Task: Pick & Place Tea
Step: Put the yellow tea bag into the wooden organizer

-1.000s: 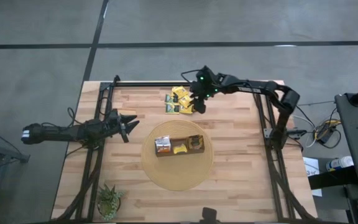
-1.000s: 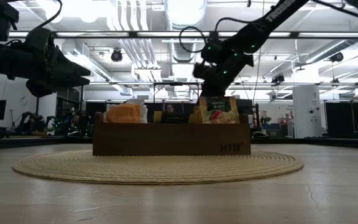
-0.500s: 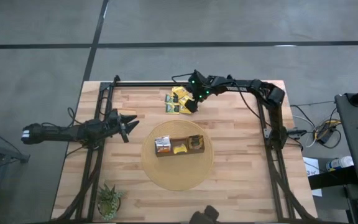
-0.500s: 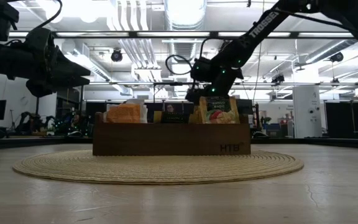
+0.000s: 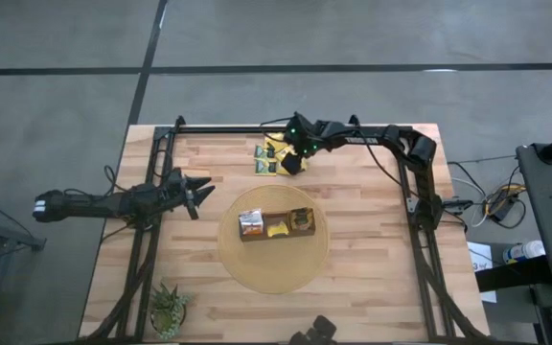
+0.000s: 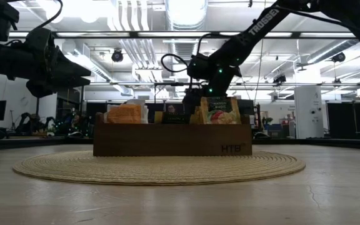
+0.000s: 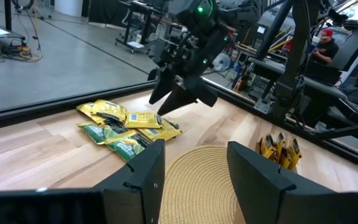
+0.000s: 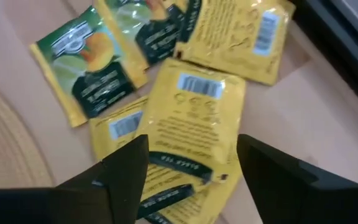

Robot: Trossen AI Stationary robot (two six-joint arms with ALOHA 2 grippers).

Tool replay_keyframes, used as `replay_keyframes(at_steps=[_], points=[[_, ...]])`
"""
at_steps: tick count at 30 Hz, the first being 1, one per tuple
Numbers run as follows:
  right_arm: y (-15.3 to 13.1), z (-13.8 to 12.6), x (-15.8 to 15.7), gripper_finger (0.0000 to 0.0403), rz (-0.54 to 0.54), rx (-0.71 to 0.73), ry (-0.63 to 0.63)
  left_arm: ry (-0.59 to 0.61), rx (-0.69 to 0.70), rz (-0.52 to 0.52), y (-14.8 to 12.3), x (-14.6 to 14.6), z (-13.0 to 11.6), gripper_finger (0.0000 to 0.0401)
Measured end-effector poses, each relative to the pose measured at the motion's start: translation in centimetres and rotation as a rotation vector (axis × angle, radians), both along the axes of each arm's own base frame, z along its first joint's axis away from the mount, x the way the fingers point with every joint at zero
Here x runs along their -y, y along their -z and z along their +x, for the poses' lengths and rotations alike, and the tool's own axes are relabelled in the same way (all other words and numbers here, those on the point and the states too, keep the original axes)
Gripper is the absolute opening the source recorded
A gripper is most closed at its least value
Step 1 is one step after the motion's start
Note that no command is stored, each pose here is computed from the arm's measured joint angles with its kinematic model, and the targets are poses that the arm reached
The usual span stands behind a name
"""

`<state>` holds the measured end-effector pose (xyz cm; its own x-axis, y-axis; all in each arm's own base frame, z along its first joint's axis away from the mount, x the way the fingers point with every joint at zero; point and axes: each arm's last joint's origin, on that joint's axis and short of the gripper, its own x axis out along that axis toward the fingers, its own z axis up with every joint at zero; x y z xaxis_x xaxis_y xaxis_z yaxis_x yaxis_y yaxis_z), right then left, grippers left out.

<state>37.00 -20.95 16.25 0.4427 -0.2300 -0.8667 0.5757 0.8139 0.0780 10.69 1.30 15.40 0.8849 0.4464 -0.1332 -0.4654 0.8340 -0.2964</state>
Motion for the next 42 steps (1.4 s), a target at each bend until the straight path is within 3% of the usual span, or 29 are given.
replay_keyframes(at_steps=[4, 13, 24, 33, 37, 42], points=[[0.0, 0.0, -0.1, 0.0228, -0.020, -0.011, -0.047, 0.000, -0.001, 0.000, 0.0, 0.0, 0.0, 0.0167], [-0.1, 1.1, -1.8, 0.0224, -0.173, -0.065, -0.353, 0.000, -0.001, 0.000, 0.0, 0.0, 0.0, 0.0167], [0.1, 1.5, -2.4, 0.0224, -0.232, -0.101, -0.404, 0.000, -0.001, 0.000, 0.0, 0.0, 0.0, 0.0167], [3.7, 2.1, -2.2, 0.0220, -0.172, -0.151, -0.368, 0.000, -0.001, 0.000, 0.0, 0.0, 0.0, 0.0167], [4.2, 2.1, -2.2, 0.0185, -0.155, -0.152, -0.318, 0.000, -0.001, 0.000, 0.0, 0.0, 0.0, 0.0167], [3.4, 1.9, -2.3, 0.0091, -0.149, -0.153, -0.299, 0.000, -0.001, 0.000, 0.0, 0.0, 0.0, 0.0167]])
